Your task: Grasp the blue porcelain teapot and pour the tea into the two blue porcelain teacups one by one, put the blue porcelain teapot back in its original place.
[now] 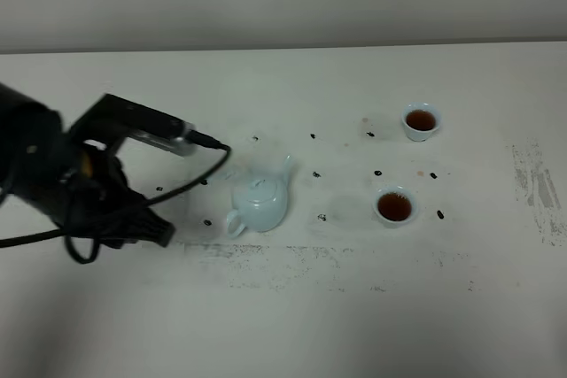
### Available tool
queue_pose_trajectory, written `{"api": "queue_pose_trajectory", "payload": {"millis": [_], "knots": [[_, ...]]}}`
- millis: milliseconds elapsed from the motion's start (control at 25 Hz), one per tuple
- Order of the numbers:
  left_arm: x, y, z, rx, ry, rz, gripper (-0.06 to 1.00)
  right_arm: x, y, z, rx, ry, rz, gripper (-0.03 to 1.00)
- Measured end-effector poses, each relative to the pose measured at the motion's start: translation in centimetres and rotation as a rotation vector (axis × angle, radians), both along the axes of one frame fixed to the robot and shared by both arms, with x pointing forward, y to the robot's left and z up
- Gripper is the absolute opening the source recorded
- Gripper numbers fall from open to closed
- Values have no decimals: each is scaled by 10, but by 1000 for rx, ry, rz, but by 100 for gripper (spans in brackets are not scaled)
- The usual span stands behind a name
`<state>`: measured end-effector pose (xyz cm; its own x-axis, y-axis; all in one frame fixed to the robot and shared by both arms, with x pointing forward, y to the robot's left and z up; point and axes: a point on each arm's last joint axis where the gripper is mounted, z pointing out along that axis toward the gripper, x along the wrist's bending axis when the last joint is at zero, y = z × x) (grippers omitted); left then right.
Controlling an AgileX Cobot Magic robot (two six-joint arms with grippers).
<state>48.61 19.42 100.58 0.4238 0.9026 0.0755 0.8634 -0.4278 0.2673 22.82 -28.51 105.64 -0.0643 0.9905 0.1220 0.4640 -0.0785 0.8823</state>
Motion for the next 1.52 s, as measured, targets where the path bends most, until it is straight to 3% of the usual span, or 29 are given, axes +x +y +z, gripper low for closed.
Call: {"api": "queue_pose_trajectory", "payload": {"millis": [160, 320, 560, 720, 920, 1080, 1520], "knots": [[-33, 49, 42, -55, -155, 138, 36, 0, 0, 0, 0, 0, 0, 41], [-81, 87, 66, -59, -222, 281, 36, 0, 0, 0, 0, 0, 0, 41], [-155, 119, 62, -48, -284, 499, 36, 0, 0, 0, 0, 0, 0, 41], [-190, 121, 58, -80, -362, 593, 36, 0, 0, 0, 0, 0, 0, 41], [-215, 116, 40, -116, -434, 621, 36, 0, 0, 0, 0, 0, 0, 41], [-224, 107, 25, -171, -443, 543, 36, 0, 0, 0, 0, 0, 0, 41], [-249, 100, 26, -197, -628, 439, 36, 0, 0, 0, 0, 0, 0, 41]]}}
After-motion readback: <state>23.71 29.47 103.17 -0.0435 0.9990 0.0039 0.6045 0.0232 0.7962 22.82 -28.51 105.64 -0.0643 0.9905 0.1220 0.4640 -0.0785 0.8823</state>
